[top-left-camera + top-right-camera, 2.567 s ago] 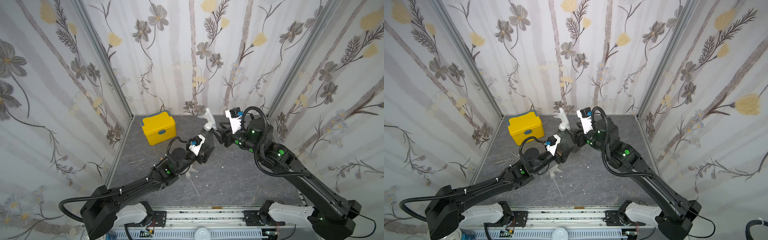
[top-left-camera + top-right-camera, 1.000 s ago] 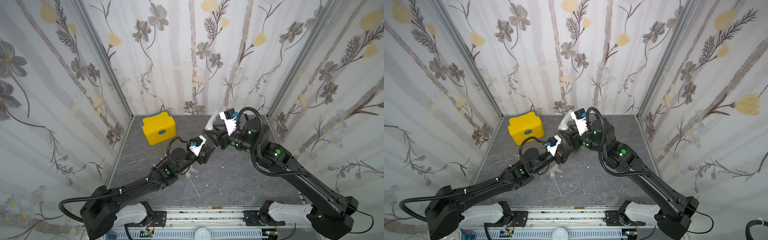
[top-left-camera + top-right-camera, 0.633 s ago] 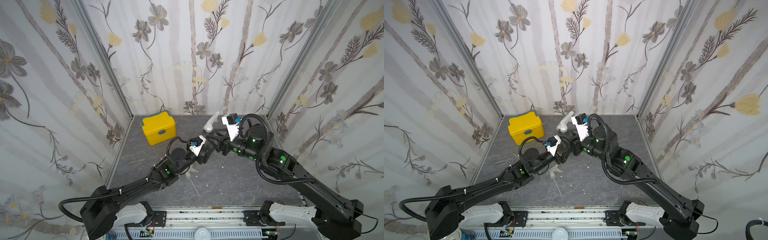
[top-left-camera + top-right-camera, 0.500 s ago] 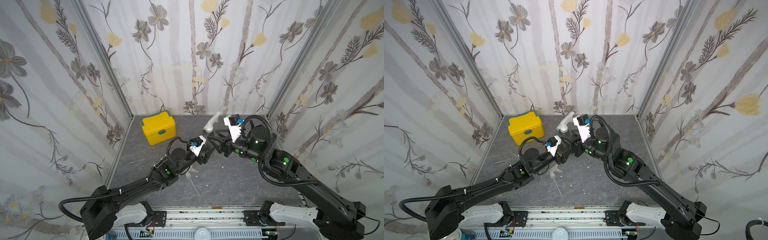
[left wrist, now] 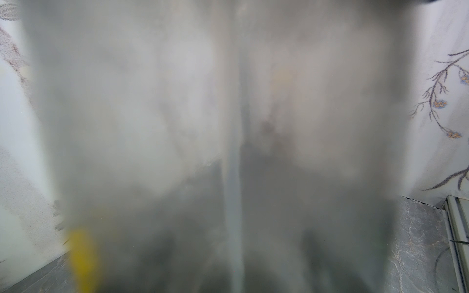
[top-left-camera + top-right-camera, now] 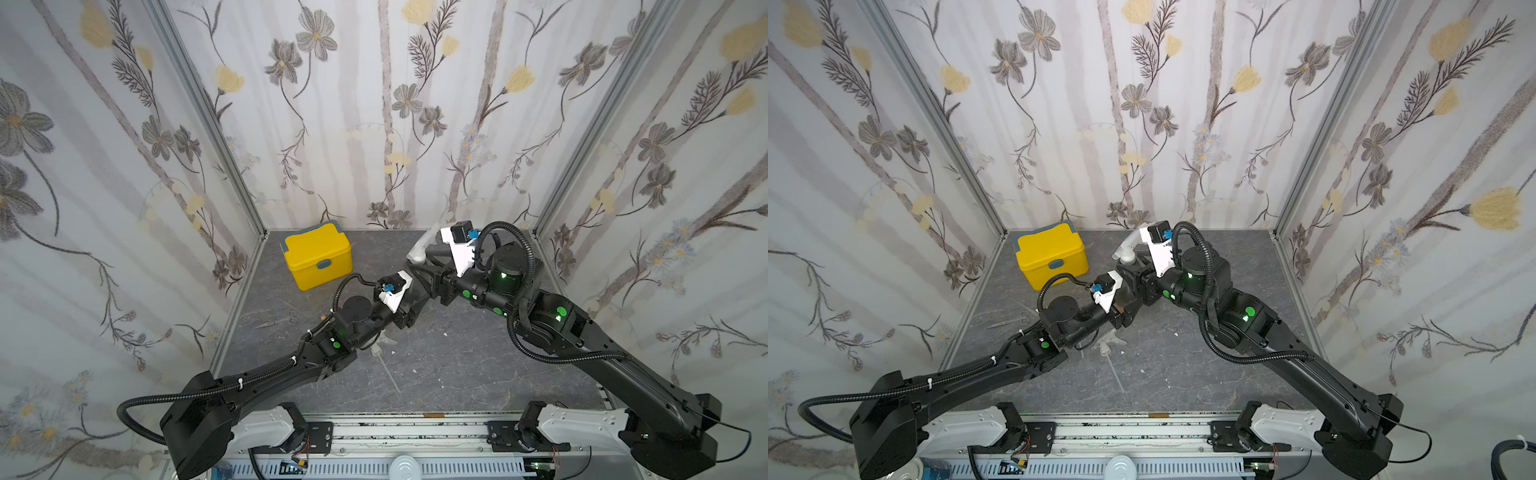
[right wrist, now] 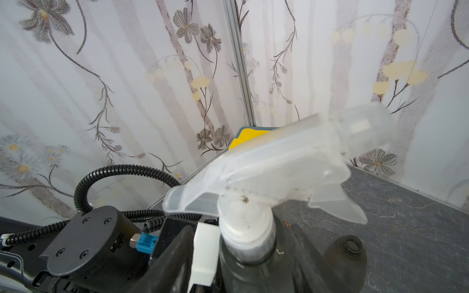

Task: Attach spray nozzles to spray bottles
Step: Screw the spray nozzle on the spray bottle.

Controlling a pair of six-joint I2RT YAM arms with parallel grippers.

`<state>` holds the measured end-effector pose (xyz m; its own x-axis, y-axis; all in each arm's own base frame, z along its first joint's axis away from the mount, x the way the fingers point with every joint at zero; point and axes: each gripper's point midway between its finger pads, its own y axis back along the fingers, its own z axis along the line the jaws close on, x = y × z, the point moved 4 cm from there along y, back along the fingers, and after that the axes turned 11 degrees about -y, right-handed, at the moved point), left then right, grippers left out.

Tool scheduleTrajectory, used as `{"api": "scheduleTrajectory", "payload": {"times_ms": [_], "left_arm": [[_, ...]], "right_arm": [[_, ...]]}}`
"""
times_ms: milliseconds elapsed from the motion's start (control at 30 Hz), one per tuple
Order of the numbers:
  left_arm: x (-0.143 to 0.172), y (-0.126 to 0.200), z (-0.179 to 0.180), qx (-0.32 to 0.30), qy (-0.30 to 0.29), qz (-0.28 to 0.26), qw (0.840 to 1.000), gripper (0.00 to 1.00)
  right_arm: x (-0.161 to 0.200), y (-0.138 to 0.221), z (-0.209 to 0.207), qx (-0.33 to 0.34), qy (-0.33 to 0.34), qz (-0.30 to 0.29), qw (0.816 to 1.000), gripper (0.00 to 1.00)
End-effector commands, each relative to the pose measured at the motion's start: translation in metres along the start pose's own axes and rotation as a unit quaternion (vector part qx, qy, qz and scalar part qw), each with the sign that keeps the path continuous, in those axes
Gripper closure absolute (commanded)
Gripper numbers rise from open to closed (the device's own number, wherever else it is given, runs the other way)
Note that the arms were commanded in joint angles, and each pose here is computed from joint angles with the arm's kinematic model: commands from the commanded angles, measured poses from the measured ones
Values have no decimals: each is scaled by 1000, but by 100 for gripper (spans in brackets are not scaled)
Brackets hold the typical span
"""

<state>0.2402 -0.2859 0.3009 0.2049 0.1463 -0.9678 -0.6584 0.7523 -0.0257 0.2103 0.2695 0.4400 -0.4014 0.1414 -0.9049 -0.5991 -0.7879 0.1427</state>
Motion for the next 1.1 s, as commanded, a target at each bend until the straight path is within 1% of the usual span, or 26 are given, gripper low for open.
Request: {"api": "scheduleTrajectory", "payload": {"times_ms": [0,200,467,600,767,900,1067], "left_arm": [[-7,0,2,-6,0,-16,1000,23],[-6,-1,3,-10,-1,-14,1000,23],[-3,-2,4,-12,-2,-9,1000,23],[-4,-2,3,-12,-3,-10,1000,23],[-4,-1,4,-13,-5,-10,1000,23],[-4,-1,3,-12,-4,-10,1000,23],[-4,-2,4,-15,-6,-9,1000,23]], "right_arm": [[-9,2,9,-20,6,-19,1000,43],[-2,5,13,-26,3,-8,1000,44],[0,11,15,-30,-1,-9,1000,45],[3,8,20,-46,-8,-5,999,45],[14,4,28,-68,-23,15,997,46],[21,10,33,-68,-31,20,997,47],[28,20,49,-92,-36,34,995,48]]}}
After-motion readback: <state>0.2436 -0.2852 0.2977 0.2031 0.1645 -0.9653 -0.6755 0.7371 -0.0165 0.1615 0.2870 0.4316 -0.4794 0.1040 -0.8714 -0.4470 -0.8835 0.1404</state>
